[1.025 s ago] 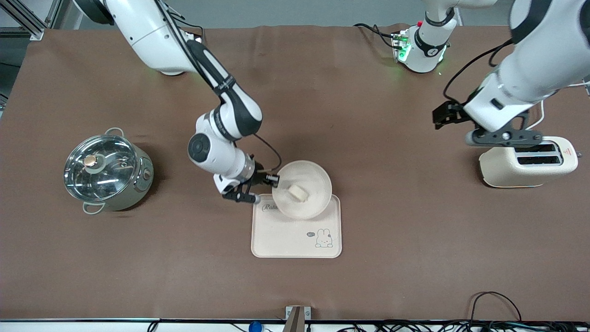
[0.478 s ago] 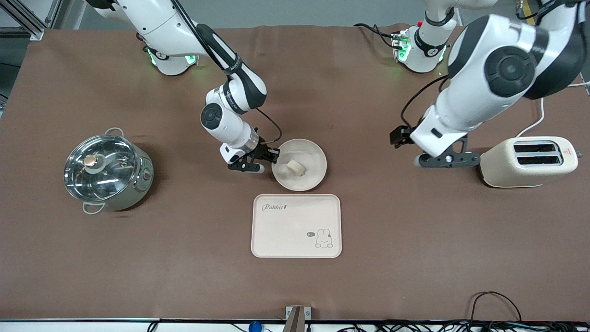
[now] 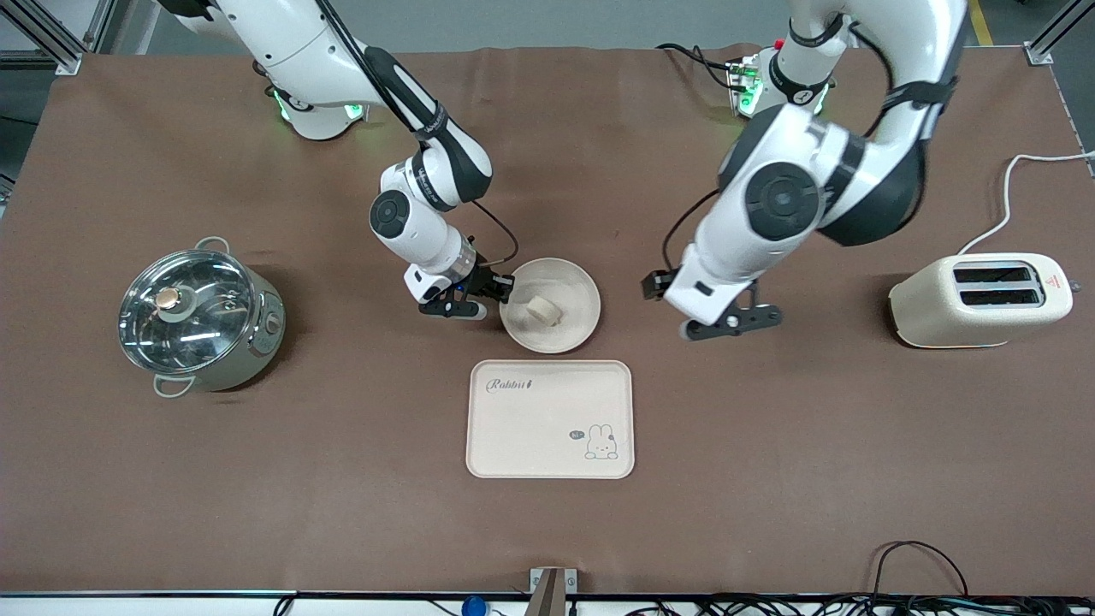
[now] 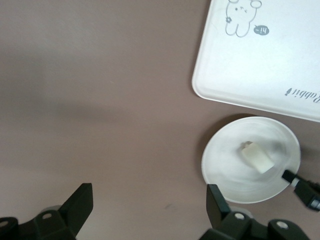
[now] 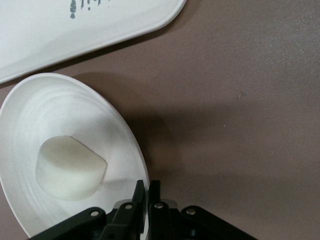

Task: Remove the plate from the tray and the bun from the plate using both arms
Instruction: 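Lower the left gripper onto the bun on the plate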

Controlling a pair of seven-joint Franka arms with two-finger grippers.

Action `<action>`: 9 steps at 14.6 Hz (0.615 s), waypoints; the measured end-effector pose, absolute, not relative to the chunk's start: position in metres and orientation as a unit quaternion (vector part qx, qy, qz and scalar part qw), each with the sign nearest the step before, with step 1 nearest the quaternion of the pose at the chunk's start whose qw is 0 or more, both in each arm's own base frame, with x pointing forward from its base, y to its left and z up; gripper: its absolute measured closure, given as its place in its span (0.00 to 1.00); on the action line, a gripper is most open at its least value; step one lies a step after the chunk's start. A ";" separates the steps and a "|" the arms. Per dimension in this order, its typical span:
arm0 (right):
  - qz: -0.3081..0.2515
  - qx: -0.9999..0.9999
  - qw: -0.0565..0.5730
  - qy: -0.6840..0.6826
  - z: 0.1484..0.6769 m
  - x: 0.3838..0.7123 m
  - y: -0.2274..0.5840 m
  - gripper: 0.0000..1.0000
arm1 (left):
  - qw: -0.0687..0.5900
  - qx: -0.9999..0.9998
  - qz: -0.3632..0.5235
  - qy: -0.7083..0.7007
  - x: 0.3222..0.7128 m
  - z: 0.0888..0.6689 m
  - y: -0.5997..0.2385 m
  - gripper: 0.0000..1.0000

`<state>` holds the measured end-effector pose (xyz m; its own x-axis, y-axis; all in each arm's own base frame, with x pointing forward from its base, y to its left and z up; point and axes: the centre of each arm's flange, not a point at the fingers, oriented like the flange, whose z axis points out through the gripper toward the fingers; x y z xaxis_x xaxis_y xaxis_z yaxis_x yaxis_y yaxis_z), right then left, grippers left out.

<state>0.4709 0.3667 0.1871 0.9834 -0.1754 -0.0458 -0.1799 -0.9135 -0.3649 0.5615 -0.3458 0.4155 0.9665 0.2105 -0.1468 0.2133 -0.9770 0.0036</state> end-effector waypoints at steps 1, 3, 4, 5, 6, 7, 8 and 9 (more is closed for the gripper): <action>0.006 -0.978 0.188 0.094 0.187 0.472 0.365 0.81 | 0.009 0.989 -0.072 0.128 0.556 0.406 -0.362 0.00; 0.006 -0.977 0.188 0.099 0.187 0.475 0.361 0.60 | 0.012 0.983 -0.067 0.173 0.541 0.389 -0.393 0.00; 0.006 -0.977 0.188 0.100 0.187 0.476 0.360 0.51 | 0.013 0.979 -0.065 0.193 0.534 0.381 -0.406 0.00; 0.009 -0.977 0.188 0.101 0.188 0.477 0.358 0.41 | 0.014 0.975 -0.064 0.212 0.527 0.372 -0.417 0.00; 0.012 -0.977 0.188 0.103 0.191 0.479 0.356 0.32 | 0.016 0.970 -0.063 0.233 0.522 0.363 -0.428 0.00; 0.017 -0.976 0.189 0.105 0.198 0.483 0.351 0.25 | 0.021 0.964 -0.061 0.257 0.517 0.353 -0.439 0.00; 0.026 -0.975 0.190 0.108 0.210 0.488 0.344 0.11 | 0.027 0.958 -0.058 0.279 0.513 0.342 -0.450 0.00; 0.035 -0.974 0.192 0.111 0.226 0.495 0.335 0.02 | 0.035 0.952 -0.056 0.300 0.511 0.330 -0.460 0.00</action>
<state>0.4946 0.3345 0.2263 0.9728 -0.2038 -0.1102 -0.2304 -0.9013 -0.3669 0.5106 -0.4599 0.3301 0.8144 0.5663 -0.1268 0.5740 -0.8182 0.0325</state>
